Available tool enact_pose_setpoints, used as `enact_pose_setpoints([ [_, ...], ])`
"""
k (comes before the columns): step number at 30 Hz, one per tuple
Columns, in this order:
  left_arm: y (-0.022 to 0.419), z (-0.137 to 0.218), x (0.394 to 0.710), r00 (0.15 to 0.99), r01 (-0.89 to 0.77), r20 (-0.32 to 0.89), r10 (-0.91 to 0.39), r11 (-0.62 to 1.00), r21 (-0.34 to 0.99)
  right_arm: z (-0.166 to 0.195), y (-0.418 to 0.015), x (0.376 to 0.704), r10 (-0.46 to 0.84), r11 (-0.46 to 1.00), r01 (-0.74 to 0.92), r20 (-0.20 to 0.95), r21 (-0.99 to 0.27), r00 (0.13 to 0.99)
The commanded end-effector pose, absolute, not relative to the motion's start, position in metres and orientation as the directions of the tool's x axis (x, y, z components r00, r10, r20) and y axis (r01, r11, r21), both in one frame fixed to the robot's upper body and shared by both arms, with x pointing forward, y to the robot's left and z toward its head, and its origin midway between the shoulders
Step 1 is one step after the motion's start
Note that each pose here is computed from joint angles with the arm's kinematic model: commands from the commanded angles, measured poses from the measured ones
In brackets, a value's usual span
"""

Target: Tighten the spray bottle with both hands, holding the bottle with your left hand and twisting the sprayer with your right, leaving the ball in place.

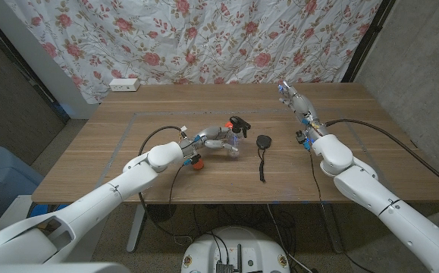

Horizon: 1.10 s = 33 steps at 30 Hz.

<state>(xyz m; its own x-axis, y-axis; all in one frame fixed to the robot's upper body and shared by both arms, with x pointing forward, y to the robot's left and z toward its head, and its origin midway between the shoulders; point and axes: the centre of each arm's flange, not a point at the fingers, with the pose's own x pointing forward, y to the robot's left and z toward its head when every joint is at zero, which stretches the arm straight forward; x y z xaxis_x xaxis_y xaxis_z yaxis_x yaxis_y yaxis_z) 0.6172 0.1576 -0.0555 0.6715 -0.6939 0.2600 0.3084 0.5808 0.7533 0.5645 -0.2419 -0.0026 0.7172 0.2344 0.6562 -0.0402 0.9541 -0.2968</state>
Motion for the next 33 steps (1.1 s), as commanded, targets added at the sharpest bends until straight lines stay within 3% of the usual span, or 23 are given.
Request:
enact_pose_setpoints([
  [1, 0.158, -0.059, 0.618, 0.672, 0.323, 0.239, -0.701, 0.568, 0.757, -0.011, -0.240, 0.568, 0.214, 0.964, -0.043, 0.668, -0.263, 0.712],
  [33, 0.160, -0.067, 0.623, 0.681, 0.344, 0.200, -0.704, 0.549, 0.761, -0.038, -0.244, 0.579, 0.175, 0.979, -0.062, 0.638, -0.195, 0.750],
])
